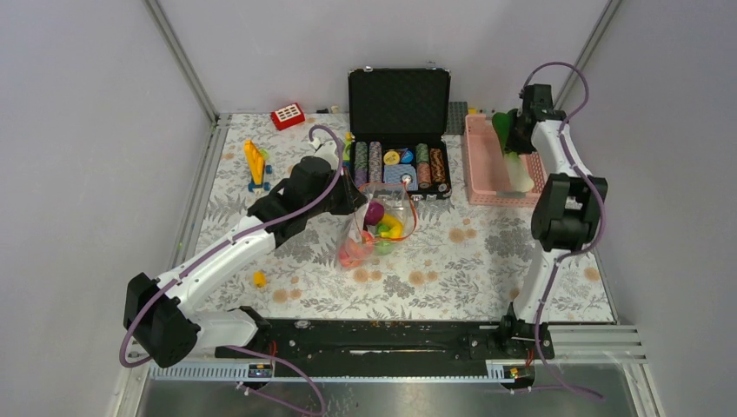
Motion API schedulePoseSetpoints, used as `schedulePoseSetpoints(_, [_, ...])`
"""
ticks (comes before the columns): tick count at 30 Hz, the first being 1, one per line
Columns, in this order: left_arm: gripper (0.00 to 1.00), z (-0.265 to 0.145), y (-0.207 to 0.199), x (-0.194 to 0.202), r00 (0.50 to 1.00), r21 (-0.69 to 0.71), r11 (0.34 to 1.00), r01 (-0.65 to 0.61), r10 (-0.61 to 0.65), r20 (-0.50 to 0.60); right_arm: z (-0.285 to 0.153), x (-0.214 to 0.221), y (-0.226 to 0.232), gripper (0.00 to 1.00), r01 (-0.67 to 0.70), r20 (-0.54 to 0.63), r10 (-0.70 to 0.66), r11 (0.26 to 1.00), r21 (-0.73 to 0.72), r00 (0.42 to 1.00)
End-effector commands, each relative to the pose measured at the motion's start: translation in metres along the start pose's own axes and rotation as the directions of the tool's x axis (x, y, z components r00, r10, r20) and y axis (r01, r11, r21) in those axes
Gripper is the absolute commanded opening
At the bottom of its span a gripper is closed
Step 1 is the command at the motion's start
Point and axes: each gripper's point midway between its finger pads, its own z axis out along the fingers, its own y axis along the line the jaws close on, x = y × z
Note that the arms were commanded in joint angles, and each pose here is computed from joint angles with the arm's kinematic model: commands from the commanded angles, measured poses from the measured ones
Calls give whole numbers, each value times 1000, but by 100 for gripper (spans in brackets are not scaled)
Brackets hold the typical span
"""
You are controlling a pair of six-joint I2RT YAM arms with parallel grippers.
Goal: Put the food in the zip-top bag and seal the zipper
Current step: Pick up the fake vegetable from the bin, then place the fake vegetable in the zipper food storage bag.
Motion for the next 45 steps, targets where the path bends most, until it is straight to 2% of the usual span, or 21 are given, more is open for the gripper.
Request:
schedulePoseSetpoints(1, [0,-1,-12,-16,998,56,998,5,-8,61,-65,-58,17,3,43,308,-7,993,-109,951])
schedulePoseSetpoints(5, [0,-2,-13,-14,998,65,998,13,-16,60,-95,-68,31,3,63,436,31,978,-200,899])
schedulePoseSetpoints(9, [0,-4,-12,-14,998,59,998,17,-20,60,-139,-81,42,3,-8,509,177,948,-317,843])
schedulePoseSetpoints(12, [0,-8,-9,-14,998,45,999,18,-21,64,-187,-83,60,2,-18,535,298,884,-467,790])
schedulePoseSetpoints(17, [0,-10,-7,-16,997,33,999,26,-28,76,-273,-59,103,0,15,484,516,673,-740,707])
schedulePoseSetpoints(26, [0,-17,-3,-17,995,2,999,41,-42,85,-397,29,198,0,277,421,590,323,-905,689])
schedulePoseSetpoints(30, [0,-20,-3,-16,995,11,999,52,-53,87,-414,50,232,0,331,407,584,238,-913,703])
schedulePoseSetpoints(35, [0,-22,-4,-16,994,14,998,65,-66,89,-401,80,275,0,328,363,533,163,-930,764])
schedulePoseSetpoints(39, [0,-25,-4,-18,993,11,997,72,-72,97,-379,113,295,0,312,364,458,188,-931,811])
schedulePoseSetpoints(45, [0,-24,2,-18,990,-19,996,90,-87,111,-345,165,302,0,243,326,368,255,-936,871])
